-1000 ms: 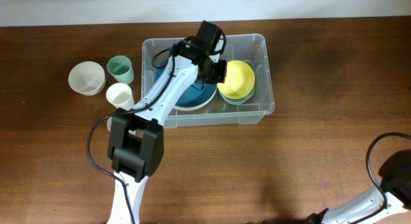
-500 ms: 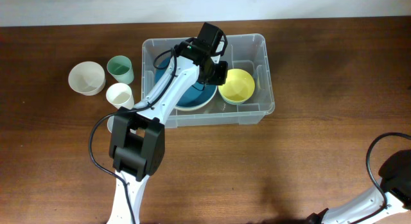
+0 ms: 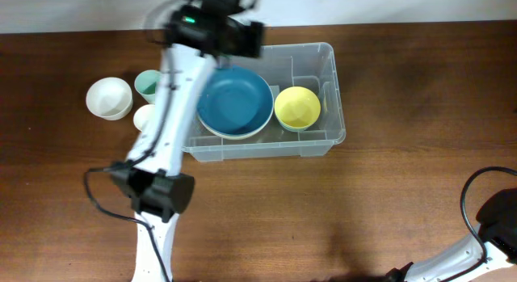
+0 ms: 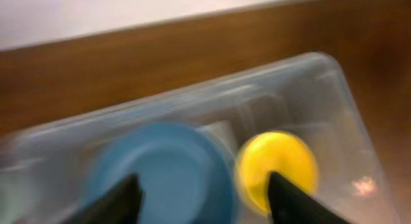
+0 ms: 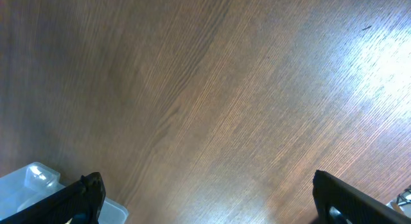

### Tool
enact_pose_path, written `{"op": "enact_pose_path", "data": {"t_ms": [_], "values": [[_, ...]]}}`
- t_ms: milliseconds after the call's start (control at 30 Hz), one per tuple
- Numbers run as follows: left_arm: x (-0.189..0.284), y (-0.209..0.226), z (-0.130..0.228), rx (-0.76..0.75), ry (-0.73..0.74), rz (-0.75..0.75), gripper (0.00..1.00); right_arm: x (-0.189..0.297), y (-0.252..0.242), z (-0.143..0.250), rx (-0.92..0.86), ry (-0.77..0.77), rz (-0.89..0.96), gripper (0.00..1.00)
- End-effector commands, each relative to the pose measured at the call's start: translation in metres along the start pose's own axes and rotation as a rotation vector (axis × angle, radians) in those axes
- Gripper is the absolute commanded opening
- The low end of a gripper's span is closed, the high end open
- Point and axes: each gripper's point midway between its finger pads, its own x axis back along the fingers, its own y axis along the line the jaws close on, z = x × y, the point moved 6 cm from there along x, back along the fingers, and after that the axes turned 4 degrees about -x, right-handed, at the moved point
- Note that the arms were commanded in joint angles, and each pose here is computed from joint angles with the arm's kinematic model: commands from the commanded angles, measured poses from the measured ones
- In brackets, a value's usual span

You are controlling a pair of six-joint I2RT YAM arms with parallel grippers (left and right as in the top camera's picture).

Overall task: Pack container
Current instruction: 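Move the left gripper to the white bowl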

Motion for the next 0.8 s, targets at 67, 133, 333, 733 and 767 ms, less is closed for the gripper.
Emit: {"op": "enact_pose_path", "data": {"t_ms": [67,133,333,733,767], "values": [[0.070,0.112,0.006,0.123,-0.007,-0.326,0.70,0.003,-0.001,0.002,0.009,-0.007,0.006,0.99],[0.081,0.146,0.020,0.187,0.035,-0.373,0.70,0.003,-0.001,0.002,0.009,-0.007,0.006,0.99],[0.103,0.252,0.069,0.491,0.136,-0.495,0.70,0.003,-0.001,0.002,0.009,-0.008,0.006,0.99],[0.044,0.348,0.143,0.736,0.309,-0.416,0.70,0.003,-0.001,0.002,0.009,-0.007,0.006,0.99],[0.032,0.351,0.146,0.738,0.321,-0.412,0.70,0.003,-0.001,0.002,0.009,-0.008,0.006,0.99]]}}
